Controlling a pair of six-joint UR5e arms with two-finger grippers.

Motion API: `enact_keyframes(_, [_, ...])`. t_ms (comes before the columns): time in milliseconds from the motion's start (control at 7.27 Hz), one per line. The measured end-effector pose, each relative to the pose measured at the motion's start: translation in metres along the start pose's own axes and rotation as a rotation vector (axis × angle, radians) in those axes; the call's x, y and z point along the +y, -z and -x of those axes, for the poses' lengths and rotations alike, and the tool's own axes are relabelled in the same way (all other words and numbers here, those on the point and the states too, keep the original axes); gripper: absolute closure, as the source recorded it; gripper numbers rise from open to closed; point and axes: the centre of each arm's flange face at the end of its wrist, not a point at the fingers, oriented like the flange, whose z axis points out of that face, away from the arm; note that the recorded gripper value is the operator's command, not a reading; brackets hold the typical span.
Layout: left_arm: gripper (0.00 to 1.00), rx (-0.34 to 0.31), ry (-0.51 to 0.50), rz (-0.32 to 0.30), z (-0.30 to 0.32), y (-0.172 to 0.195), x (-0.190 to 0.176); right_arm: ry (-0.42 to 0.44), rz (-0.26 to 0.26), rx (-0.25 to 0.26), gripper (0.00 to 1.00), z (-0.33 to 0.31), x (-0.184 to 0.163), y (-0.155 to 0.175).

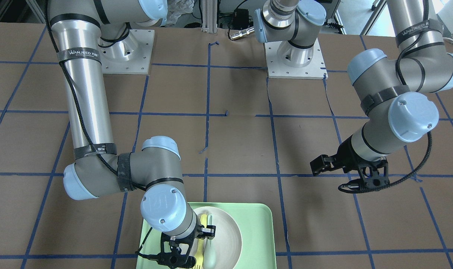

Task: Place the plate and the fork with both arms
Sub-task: 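Lower the right gripper onto the yellow fork on the plate, then close the right gripper on the yellow fork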

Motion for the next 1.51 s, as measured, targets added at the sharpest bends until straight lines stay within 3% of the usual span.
enact_keyframes(1513, [0.0, 0.001, -0.005, -0.004, -0.0001, -0.0073, -0.0028, 0.008, -0.018, -0.029, 0.43, 0.0028, -0.0019, -0.0039])
